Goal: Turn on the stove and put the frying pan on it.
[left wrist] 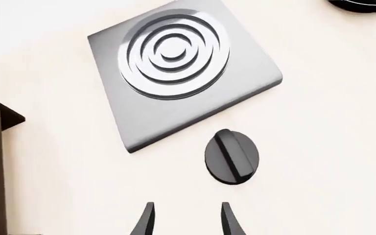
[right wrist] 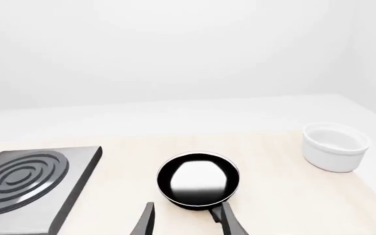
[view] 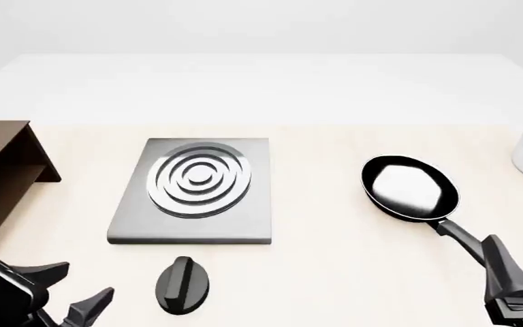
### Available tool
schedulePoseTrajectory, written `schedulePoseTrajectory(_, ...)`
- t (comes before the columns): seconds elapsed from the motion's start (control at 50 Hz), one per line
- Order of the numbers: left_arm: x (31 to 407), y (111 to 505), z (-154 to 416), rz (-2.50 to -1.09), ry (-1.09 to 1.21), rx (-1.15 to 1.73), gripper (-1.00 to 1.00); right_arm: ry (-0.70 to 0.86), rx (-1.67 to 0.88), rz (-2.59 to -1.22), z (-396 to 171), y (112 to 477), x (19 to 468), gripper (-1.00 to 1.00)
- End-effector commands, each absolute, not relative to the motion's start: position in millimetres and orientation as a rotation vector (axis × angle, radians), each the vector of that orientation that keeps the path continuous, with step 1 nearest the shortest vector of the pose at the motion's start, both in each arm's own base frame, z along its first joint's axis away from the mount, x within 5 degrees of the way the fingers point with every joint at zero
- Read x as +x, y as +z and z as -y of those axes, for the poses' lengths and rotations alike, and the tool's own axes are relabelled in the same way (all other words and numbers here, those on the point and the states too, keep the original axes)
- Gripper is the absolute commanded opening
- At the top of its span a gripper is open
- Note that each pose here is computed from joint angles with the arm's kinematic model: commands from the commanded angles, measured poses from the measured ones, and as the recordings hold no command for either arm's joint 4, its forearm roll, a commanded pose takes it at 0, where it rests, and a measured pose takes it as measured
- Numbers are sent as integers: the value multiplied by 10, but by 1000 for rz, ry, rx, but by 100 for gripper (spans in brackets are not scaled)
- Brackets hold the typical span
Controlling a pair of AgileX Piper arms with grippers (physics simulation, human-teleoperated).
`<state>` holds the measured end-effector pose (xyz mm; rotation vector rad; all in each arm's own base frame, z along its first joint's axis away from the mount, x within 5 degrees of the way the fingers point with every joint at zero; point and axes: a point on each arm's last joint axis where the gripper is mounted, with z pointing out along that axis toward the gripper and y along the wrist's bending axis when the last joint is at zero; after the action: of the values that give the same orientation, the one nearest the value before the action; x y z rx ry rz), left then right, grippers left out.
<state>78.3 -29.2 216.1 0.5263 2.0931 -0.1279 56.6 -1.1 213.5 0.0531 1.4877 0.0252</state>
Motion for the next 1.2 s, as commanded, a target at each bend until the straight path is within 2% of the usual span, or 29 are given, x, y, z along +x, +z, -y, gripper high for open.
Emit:
schedulePoseTrajectory(0.02, 800, 2033, 386, -2113, -191, 608, 100, 25, 56, -1486, 13, 2135, 562, 100)
schedulePoseTrajectory(0.5, 965, 1713, 571, -2124, -247, 680, 100, 15, 41, -1492, 10, 2133, 569, 100)
schedulePoseTrajectory(1.2, 1083, 1480, 783, -2138, -317, 735, 100, 5, 28, -1499, 9, 2130, 580, 100)
